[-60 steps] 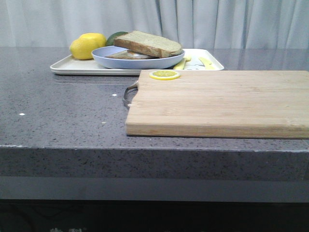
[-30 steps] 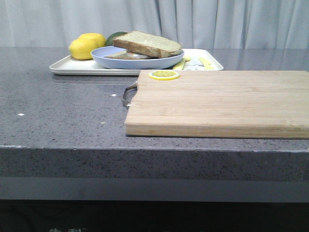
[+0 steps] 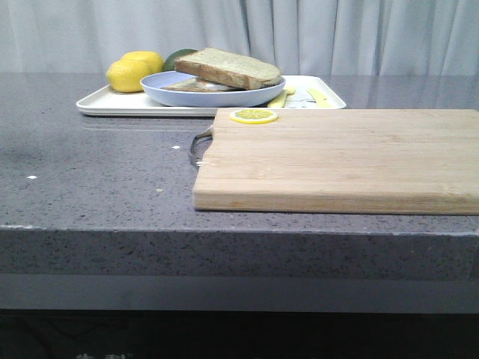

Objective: Place bread and move sandwich to tray

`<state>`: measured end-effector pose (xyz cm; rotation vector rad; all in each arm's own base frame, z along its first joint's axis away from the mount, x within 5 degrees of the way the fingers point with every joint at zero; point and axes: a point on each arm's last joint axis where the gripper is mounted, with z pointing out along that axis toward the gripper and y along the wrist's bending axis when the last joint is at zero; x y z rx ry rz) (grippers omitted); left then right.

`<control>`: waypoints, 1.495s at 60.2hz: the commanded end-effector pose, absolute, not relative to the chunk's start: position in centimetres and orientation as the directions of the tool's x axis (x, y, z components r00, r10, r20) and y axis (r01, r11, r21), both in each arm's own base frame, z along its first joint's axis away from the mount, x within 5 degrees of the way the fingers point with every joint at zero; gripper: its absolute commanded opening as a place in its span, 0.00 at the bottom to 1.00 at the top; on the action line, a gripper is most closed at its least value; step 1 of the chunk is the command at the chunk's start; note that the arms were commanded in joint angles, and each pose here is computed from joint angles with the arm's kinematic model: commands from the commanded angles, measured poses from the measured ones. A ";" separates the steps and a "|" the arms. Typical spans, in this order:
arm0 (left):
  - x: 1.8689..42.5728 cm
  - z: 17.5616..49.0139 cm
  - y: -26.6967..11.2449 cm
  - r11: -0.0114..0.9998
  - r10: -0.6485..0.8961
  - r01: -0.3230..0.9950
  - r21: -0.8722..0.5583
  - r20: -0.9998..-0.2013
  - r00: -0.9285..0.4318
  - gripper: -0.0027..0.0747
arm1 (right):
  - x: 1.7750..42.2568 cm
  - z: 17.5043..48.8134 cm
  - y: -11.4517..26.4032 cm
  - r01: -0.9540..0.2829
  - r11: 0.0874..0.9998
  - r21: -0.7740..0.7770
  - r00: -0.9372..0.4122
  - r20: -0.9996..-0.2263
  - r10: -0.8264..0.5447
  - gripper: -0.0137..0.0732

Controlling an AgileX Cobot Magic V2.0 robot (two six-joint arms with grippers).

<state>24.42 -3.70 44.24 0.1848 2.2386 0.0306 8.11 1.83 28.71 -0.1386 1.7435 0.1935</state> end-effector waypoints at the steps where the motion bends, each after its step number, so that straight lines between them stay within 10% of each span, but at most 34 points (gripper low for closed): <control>1: 22.1 45.3 -3.4 0.991 0.101 0.121 0.051 -0.882 -0.461 0.01 | 8.3 30.0 1.6 -0.180 0.982 0.053 -0.102 -0.994 0.035 0.07; 44: 4.8 33.9 -0.8 0.985 -0.020 0.169 -0.025 -0.999 -0.026 0.01 | 8.3 30.0 1.6 -0.180 0.982 0.053 -0.102 -0.994 0.035 0.07; 90: 3.0 32.3 -0.4 0.985 -0.032 0.170 -0.025 -0.999 0.033 0.01 | 8.3 30.0 1.6 -0.180 0.982 0.053 -0.102 -0.994 0.035 0.07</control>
